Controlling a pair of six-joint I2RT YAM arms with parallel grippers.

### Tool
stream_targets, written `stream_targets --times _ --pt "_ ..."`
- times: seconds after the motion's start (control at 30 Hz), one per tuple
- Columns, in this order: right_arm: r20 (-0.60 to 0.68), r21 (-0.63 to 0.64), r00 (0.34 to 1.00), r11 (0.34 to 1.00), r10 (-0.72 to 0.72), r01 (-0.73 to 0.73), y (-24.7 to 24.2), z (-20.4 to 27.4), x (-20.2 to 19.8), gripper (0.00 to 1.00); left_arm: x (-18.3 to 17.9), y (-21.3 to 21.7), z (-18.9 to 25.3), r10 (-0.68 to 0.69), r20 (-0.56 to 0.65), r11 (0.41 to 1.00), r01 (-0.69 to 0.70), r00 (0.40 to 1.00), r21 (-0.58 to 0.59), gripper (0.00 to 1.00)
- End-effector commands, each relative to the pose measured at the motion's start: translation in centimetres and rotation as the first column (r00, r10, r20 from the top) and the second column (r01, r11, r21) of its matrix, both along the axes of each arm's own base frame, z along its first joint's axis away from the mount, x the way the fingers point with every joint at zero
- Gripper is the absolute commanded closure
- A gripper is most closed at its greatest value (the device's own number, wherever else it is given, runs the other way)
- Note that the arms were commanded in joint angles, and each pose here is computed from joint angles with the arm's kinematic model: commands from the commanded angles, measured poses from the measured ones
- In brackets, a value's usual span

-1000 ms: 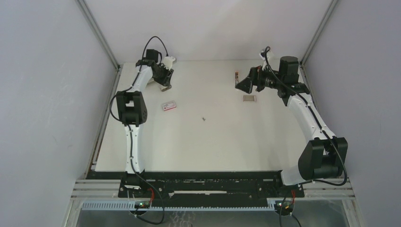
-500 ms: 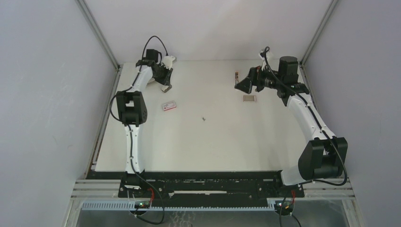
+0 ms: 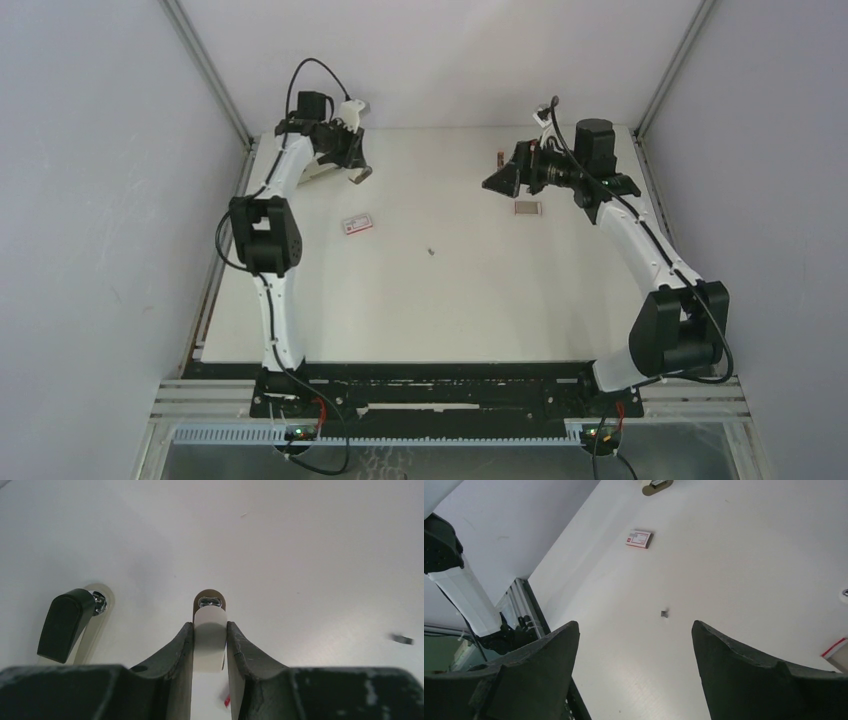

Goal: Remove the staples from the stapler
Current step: Pick up the staple from the center of the board, then adjust the staple at the center of the board.

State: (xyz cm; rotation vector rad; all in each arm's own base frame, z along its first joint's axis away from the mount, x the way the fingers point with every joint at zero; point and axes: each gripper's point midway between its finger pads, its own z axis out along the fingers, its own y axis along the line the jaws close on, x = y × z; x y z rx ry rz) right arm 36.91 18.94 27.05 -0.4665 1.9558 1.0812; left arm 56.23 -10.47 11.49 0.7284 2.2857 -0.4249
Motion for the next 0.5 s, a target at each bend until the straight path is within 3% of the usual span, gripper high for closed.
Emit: stream_targets --times 0.0,0.47 --pt "-0.069 0.088 0.998 0.996 0.003 0.004 1.3 0.4 0.7 0.18 -2.7 -3.2 8.1 -0.1 0.121 0.984 0.116 0.988 -0.135 1.0" --pt "-0.337 0.224 0.937 0.974 0.097 -0.02 5.6 -2.9 0.9 0.23 -15.9 -11.3 10.5 -0.4 0.108 0.887 0.414 0.91 -0.206 1.0"
